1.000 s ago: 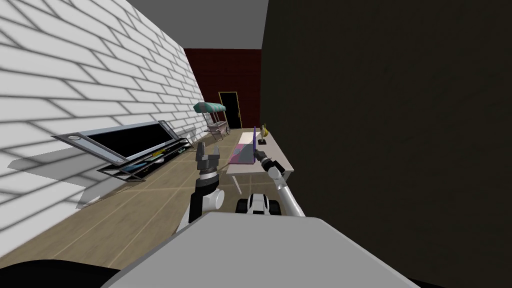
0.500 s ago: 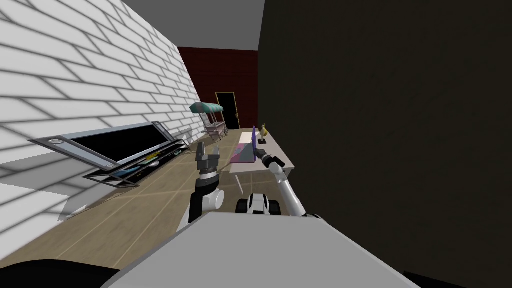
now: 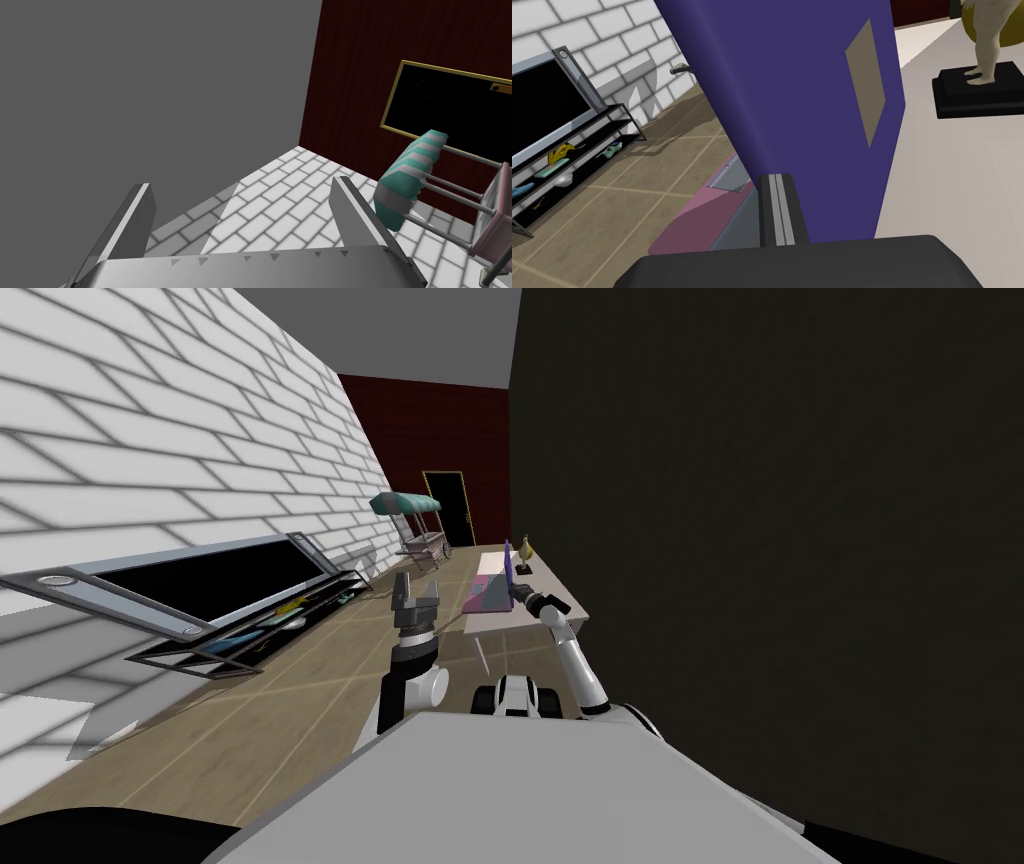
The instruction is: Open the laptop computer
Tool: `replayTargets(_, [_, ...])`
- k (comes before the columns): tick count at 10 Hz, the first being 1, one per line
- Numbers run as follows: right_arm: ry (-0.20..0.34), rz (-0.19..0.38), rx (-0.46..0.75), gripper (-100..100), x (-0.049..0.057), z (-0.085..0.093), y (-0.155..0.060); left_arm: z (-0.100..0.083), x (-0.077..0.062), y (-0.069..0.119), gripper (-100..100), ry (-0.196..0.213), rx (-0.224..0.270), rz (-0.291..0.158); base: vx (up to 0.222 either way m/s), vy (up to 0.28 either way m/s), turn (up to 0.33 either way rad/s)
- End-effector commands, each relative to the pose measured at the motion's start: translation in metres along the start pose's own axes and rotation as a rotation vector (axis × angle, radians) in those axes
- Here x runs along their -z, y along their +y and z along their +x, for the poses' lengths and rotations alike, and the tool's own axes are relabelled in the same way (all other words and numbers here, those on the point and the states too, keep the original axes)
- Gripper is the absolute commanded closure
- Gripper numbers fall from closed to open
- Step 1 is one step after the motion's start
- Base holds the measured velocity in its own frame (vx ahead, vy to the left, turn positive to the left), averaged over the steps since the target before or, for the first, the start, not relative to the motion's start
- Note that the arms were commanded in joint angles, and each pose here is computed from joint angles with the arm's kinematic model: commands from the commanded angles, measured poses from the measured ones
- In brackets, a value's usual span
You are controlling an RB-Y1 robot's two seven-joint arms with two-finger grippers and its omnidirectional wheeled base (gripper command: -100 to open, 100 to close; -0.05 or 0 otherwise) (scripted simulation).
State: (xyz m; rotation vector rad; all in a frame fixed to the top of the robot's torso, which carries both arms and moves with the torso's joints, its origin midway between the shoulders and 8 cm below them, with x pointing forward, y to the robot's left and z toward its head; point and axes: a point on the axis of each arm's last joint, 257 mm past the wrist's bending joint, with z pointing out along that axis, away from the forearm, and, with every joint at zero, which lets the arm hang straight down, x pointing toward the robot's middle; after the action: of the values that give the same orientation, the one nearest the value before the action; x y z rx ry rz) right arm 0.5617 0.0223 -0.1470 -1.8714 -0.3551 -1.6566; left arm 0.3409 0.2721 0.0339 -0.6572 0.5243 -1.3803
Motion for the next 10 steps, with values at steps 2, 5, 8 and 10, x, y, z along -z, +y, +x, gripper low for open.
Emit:
replayTargets(2, [-0.033, -0.027, 0.047, -100, 0.011, -0.001, 0.031, 0.0, 0.0, 0.0, 0, 0.0, 0.0, 0.0, 0.0, 0.031, -0.046])
replayTargets(5, [-0.062, -0.049, 0.067, -100, 0.022, 0.006, 0.059, 0.0, 0.0, 0.0, 0, 0.0, 0.0, 0.0, 0.011, 0.058, -0.064])
replayTargets(8, [-0.077, -0.05, 0.039, -100, 0.026, 0.017, 0.071, 0.0, 0.0, 0.0, 0, 0.0, 0.0, 0.0, 0.012, 0.099, -0.094])
replayTargets(10, [-0.083, -0.043, 0.004, -100, 0.026, 0.026, 0.072, 0.0, 0.0, 0.0, 0, 0.0, 0.0, 0.0, 0.004, 0.105, -0.11])
